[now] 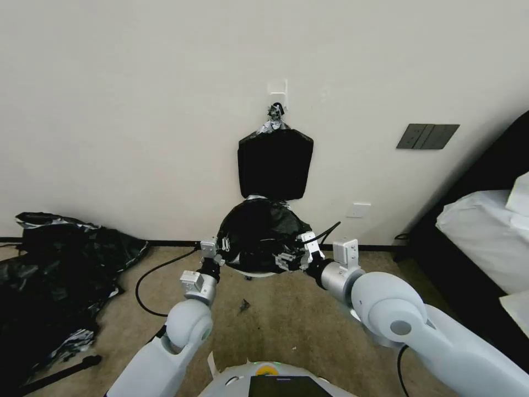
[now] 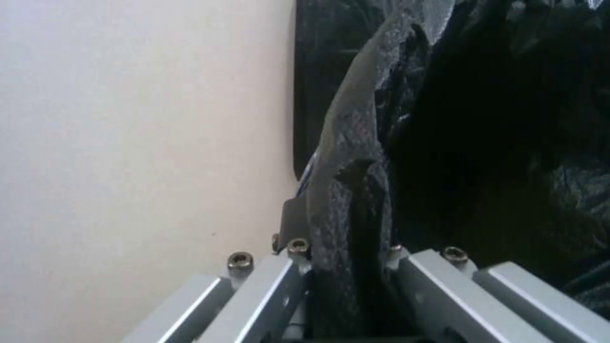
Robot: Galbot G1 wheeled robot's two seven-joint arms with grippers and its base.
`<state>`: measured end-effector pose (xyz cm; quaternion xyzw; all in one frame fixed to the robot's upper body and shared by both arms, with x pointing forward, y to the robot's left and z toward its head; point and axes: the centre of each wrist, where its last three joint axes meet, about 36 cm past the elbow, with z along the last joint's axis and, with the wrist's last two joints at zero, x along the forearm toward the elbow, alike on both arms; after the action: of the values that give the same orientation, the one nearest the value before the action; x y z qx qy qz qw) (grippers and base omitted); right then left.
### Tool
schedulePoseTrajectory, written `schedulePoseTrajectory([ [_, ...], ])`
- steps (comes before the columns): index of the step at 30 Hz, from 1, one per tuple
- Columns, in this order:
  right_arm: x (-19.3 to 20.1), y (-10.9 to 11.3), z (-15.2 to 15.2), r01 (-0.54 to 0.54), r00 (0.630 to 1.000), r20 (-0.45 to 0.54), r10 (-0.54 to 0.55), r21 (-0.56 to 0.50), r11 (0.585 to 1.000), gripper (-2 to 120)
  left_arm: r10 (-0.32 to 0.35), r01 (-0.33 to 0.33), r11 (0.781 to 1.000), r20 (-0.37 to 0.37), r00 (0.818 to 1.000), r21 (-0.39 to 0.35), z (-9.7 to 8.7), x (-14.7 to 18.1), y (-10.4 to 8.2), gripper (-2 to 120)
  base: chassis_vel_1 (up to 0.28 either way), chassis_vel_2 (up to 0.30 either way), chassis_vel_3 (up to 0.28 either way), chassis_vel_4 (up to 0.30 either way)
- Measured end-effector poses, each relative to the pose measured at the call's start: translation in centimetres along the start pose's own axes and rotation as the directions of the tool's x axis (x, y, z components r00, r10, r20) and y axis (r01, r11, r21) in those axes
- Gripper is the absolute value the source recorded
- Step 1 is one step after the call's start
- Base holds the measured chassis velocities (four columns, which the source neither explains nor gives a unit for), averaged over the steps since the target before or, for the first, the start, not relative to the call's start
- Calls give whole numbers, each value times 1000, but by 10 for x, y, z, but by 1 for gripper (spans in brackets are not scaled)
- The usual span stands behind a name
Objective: Place a trash bag onto the trash bin.
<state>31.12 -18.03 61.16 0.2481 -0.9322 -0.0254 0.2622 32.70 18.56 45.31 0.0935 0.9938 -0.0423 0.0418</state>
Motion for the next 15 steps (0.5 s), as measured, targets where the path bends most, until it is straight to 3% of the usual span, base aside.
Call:
schedulePoseTrajectory([
  [5, 0, -1, -1, -10, 1000, 12, 10, 14, 1000, 33, 11, -11, 1000, 7, 1000, -12, -3, 0, 2, 1, 0, 0, 0, 0],
  [9, 0, -1, 0, -9, 1000, 9, 9, 14, 1000, 23, 12, -12, 1000, 10, 1000, -15, -4, 0, 3, 1, 0, 0, 0, 0],
  [12, -3, -1, 3, -13, 1000, -3, 13, 14, 1000, 7, 14, -14, 1000, 16, 1000, -13, -5, -3, 4, 1, 0, 0, 0, 0],
  [15, -5, -2, 4, -17, 1000, -4, 17, 13, 1000, 0, 15, -15, 1000, 18, 1000, -12, -5, -4, 4, 1, 0, 0, 0, 0],
])
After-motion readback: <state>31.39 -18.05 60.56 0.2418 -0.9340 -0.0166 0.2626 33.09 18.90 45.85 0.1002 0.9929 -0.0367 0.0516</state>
